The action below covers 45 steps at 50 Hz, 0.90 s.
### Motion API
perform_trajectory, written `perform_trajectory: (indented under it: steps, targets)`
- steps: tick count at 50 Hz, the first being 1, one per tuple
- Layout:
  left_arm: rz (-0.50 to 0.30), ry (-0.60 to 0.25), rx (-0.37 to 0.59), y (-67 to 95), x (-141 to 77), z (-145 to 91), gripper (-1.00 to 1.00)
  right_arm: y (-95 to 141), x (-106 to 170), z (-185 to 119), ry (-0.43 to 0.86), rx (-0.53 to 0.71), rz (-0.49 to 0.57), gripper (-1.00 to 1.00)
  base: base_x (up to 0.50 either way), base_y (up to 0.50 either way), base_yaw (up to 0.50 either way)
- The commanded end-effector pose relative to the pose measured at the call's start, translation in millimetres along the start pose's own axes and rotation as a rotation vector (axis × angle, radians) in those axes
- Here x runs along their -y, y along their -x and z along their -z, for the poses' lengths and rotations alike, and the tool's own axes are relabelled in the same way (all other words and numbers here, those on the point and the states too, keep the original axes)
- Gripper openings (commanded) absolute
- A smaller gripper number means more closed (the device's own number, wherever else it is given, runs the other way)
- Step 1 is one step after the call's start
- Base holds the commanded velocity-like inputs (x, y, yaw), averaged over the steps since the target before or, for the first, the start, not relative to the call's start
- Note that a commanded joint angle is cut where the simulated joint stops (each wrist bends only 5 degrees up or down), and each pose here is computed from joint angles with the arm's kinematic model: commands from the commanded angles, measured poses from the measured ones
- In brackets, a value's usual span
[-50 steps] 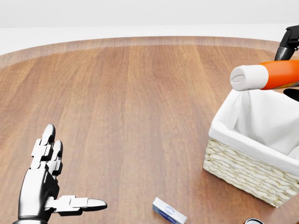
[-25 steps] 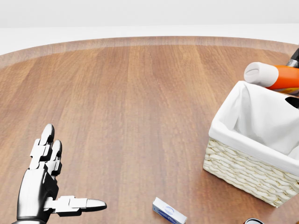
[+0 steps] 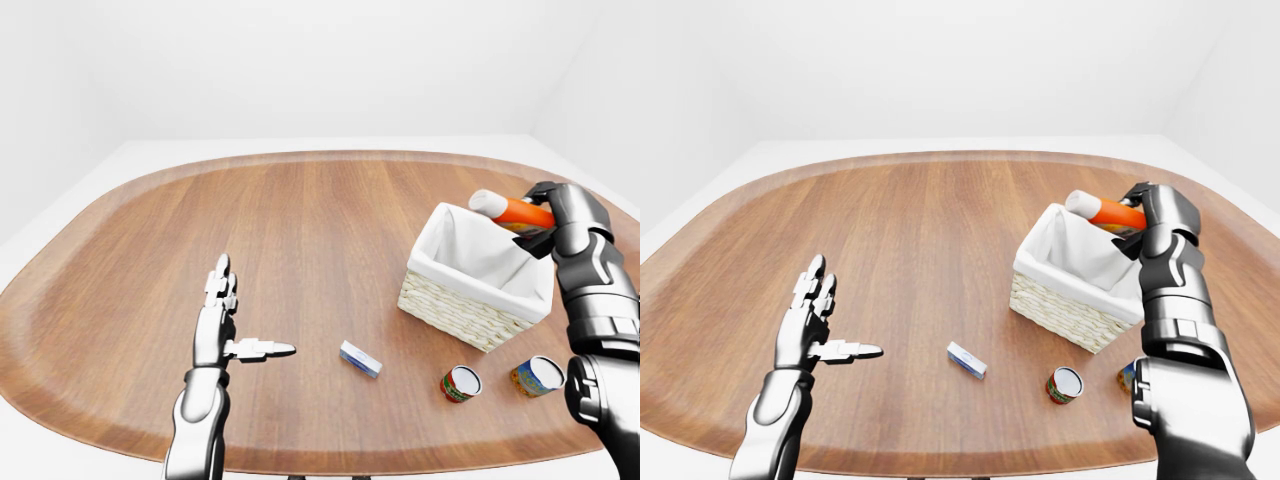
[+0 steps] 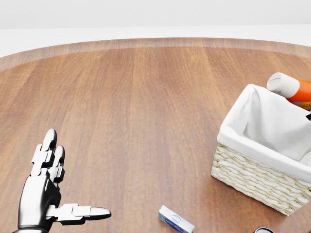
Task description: Pick up the ketchup, and put it in the basket.
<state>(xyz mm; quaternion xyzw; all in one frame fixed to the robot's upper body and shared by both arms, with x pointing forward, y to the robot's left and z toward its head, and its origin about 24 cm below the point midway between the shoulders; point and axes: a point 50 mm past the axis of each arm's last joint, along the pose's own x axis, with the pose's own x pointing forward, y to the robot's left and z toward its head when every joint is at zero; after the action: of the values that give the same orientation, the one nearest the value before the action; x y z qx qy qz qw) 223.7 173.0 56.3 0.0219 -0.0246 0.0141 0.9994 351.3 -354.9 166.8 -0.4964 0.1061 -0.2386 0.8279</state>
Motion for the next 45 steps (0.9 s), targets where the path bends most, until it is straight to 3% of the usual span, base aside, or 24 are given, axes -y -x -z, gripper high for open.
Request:
perform_trajectory:
  steps: [1,45]
  targets:
    - [0.001,-0.001,0.000,0.0,1,0,1.00,-1,-8,12,0.016,-0.071,0.020,-1.00,0.00,0.00,0.00]
    - [0.005,0.003,0.003,3.8,2,-3,1.00,4,-53,2,0.080,-0.098,-0.064,-1.00,0.00,0.00,0.00]
